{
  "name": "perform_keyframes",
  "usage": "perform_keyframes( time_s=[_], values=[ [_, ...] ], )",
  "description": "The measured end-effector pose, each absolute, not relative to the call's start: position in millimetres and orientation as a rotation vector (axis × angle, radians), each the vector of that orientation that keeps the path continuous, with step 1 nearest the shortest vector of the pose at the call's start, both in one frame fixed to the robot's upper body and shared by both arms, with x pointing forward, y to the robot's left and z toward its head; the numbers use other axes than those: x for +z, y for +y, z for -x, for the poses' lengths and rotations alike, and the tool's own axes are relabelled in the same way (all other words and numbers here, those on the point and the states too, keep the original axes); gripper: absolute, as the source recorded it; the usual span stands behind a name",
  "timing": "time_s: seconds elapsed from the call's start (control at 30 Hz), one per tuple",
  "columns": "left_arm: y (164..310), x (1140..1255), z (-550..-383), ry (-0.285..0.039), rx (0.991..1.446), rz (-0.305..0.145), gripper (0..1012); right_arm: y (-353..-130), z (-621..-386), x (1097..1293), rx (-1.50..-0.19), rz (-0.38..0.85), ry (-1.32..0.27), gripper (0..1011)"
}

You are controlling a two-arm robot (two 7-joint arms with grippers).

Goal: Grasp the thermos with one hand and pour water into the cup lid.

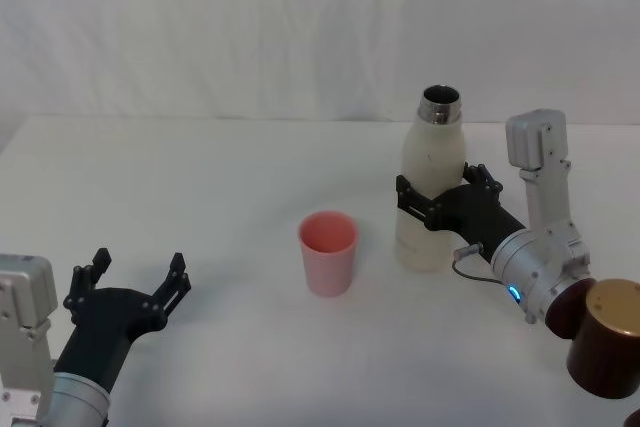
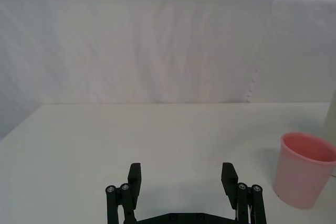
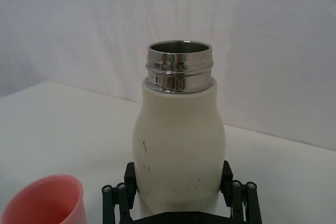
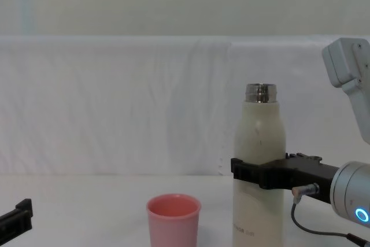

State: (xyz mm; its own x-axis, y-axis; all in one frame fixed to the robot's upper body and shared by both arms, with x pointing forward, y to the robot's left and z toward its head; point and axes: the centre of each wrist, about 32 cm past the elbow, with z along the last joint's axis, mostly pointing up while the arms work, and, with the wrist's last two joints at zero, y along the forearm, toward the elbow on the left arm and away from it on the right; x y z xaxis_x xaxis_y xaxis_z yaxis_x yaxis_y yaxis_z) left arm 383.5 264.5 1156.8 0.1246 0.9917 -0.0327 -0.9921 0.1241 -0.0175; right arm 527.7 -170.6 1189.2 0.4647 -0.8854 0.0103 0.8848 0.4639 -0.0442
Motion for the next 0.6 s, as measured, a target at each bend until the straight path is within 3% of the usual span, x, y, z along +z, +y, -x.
perform_keyframes(
  time_s=[0.2,0.6],
  values=[
    [264.5,1156.8,-383.5,0.014,1.446,0.038,1001,-170.5,-527.8,1189.4,-1.087,0.045,0.014,1001],
    [264.5,1156.8,-383.5,0.014,1.446,0.038,1001,-170.4,-527.7,1189.2,-1.088,0.047,0.014,1001]
  ],
)
